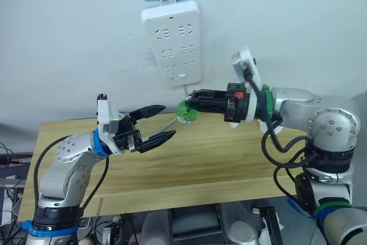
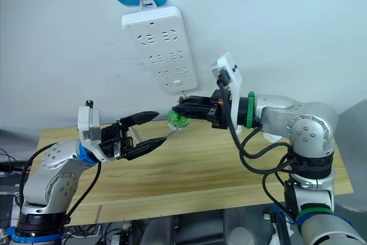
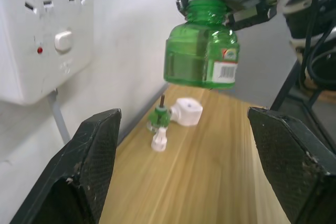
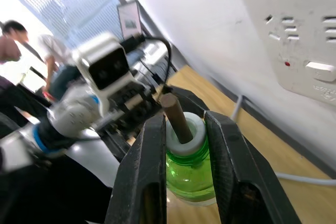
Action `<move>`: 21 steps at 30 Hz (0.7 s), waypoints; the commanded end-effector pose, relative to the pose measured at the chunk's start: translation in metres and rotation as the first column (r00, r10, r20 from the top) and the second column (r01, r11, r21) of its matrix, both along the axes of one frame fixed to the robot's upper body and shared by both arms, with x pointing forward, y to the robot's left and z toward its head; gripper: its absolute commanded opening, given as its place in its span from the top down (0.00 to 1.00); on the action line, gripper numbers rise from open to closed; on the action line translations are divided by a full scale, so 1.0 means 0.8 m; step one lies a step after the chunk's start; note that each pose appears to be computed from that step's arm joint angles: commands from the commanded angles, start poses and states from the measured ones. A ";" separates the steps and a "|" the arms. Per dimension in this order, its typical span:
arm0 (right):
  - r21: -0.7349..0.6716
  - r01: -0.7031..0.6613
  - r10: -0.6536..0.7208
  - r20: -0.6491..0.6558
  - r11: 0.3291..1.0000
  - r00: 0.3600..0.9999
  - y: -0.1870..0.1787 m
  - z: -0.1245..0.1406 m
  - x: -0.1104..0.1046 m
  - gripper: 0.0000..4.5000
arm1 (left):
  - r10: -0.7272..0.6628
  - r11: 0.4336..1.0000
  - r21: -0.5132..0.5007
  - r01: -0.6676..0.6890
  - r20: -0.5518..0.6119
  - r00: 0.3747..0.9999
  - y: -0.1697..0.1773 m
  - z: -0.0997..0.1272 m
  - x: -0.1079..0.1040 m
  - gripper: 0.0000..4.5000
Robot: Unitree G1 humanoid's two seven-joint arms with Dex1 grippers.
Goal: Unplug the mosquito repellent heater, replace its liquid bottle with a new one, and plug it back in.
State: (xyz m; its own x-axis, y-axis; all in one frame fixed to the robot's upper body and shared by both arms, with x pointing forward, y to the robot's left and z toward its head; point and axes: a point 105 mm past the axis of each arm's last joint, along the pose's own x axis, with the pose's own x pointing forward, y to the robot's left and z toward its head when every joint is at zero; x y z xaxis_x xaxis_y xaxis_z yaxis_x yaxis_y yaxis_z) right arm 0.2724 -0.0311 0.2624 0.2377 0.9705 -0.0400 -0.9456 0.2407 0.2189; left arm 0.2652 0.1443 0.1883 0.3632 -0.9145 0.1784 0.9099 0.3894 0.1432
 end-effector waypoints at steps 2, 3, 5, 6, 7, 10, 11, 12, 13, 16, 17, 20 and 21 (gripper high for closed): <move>0.069 -0.011 0.011 -0.003 0.998 1.000 -0.002 0.021 -0.006 0.85 | -0.025 0.998 -0.062 0.030 0.078 0.997 -0.010 0.024 -0.008 0.10; 0.082 -0.009 0.010 -0.012 0.997 1.000 -0.002 0.023 -0.006 0.85 | -0.035 0.995 -0.085 0.043 0.089 0.995 -0.014 0.028 -0.009 0.10; 0.104 -0.004 0.007 -0.028 0.995 1.000 -0.002 0.027 -0.005 0.85 | -0.040 0.991 -0.120 0.052 0.101 0.994 -0.020 0.034 -0.010 0.10; 0.113 -0.001 0.005 -0.036 0.994 0.999 -0.002 0.029 -0.005 0.85 | -0.042 0.990 -0.132 0.056 0.107 0.993 -0.022 0.036 -0.010 0.10; 0.120 0.001 0.004 -0.042 0.993 0.999 -0.002 0.030 -0.005 0.85 | -0.043 0.988 -0.146 0.059 0.110 0.993 -0.022 0.038 -0.010 0.10; 0.132 0.005 0.003 -0.059 0.991 0.998 -0.002 0.033 -0.006 0.85 | -0.041 0.984 -0.166 0.059 0.110 0.993 -0.024 0.038 -0.009 0.10; 0.136 0.008 0.001 -0.064 0.991 0.998 -0.003 0.034 -0.006 0.85 | -0.042 0.984 -0.167 0.060 0.110 0.993 -0.025 0.037 -0.009 0.10; 0.139 0.011 -0.001 -0.070 0.990 0.998 -0.003 0.035 -0.006 0.85 | -0.044 0.984 -0.166 0.062 0.110 0.993 -0.026 0.036 -0.009 0.10; 0.143 0.015 -0.004 -0.074 0.990 0.997 -0.003 0.036 -0.005 0.85 | -0.044 0.984 -0.167 0.062 0.110 0.993 -0.026 0.035 -0.010 0.10; 0.158 0.025 -0.011 -0.086 0.987 0.996 -0.003 0.040 -0.004 0.85 | -0.048 0.983 -0.173 0.066 0.110 0.993 -0.027 0.032 -0.009 0.10; 0.165 0.028 -0.013 -0.091 0.986 0.996 -0.003 0.042 -0.004 0.85 | -0.049 0.982 -0.176 0.068 0.111 0.993 -0.028 0.031 -0.009 0.10; 0.179 0.034 -0.015 -0.104 0.983 0.994 -0.002 0.045 -0.004 0.85 | -0.049 0.980 -0.186 0.070 0.116 0.992 -0.030 0.030 -0.007 0.10; 0.181 0.035 -0.015 -0.109 0.983 0.994 -0.001 0.046 -0.005 0.85 | -0.046 0.980 -0.189 0.068 0.118 0.992 -0.030 0.030 -0.006 0.10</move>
State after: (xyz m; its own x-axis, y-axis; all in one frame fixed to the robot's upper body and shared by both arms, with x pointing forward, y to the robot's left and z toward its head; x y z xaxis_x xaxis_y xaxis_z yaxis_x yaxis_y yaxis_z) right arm 0.2773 -0.0339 0.2872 0.2957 0.9528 0.0685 -0.8891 0.2483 0.3844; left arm 0.2634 0.1209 0.2080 0.2971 -0.8794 0.3721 0.9175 0.3708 0.1438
